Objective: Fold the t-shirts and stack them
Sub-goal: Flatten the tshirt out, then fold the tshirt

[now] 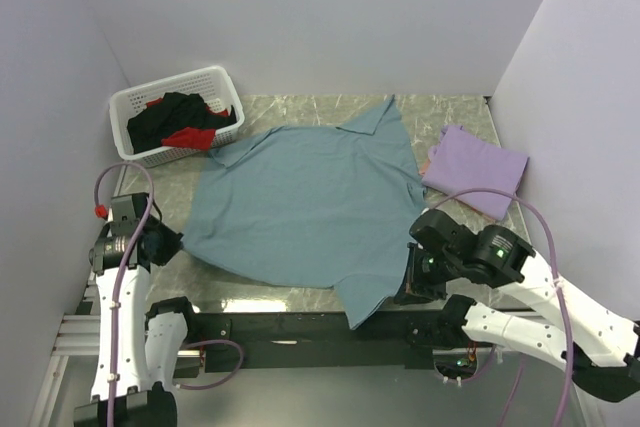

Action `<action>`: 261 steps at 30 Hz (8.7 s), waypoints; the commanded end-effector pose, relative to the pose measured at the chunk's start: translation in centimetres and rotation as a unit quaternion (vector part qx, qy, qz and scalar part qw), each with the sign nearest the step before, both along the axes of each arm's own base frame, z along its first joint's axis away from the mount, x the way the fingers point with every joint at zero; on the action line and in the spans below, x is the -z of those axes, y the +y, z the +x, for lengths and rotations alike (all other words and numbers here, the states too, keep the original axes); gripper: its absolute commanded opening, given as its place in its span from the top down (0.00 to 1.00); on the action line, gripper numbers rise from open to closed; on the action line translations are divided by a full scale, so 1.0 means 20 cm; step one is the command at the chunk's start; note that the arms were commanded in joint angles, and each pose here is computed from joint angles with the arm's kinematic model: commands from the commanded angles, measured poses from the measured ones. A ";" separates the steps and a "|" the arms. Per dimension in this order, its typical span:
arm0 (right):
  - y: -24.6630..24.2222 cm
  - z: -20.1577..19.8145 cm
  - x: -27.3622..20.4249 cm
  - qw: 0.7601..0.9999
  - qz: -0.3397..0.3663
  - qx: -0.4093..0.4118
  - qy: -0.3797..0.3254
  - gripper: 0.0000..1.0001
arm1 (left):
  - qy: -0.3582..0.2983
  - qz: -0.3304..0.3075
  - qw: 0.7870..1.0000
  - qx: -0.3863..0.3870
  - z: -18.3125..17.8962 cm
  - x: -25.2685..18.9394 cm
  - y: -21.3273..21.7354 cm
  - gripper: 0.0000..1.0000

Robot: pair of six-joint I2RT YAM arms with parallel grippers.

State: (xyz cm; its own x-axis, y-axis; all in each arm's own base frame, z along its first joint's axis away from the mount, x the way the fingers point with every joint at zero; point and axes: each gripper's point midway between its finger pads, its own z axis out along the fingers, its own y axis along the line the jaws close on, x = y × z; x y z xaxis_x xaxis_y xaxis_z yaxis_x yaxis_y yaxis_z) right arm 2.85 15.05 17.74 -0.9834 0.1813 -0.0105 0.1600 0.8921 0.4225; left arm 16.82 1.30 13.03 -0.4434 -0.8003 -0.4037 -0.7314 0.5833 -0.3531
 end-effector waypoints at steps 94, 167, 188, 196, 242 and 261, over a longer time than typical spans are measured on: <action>-0.22 1.40 0.34 0.992 -0.087 0.054 -0.077 0.29 | -0.034 -0.114 0.980 0.162 0.83 0.24 -0.31 0.30; 0.15 0.93 0.79 0.986 -0.145 -0.081 0.019 0.51 | -0.018 -0.080 0.988 0.132 0.58 0.28 0.03 0.18; 0.10 0.98 0.68 0.977 -0.182 -0.106 0.012 0.72 | -0.020 -0.084 0.988 0.130 0.56 0.28 0.02 0.18; 0.14 1.08 0.65 0.974 -0.189 -0.121 -0.002 0.78 | -0.024 -0.079 0.989 0.126 0.55 0.27 0.02 0.18; 0.58 1.40 0.53 0.984 -0.036 -0.172 -0.024 0.62 | -0.011 -0.069 0.991 0.110 0.54 0.30 0.05 0.17; 0.07 1.04 0.73 0.995 -0.084 -0.053 0.015 0.55 | -0.056 -0.097 0.984 0.140 0.83 0.30 -0.15 0.17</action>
State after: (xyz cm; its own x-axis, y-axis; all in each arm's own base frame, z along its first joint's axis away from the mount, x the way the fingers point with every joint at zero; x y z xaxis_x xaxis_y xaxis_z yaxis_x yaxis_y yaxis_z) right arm 22.57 16.52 3.92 -0.9985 0.0295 0.0453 0.0396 0.9692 0.2431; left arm 31.65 -1.69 6.69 -0.6553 -0.6927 -0.3012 -0.5087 0.6995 -0.5020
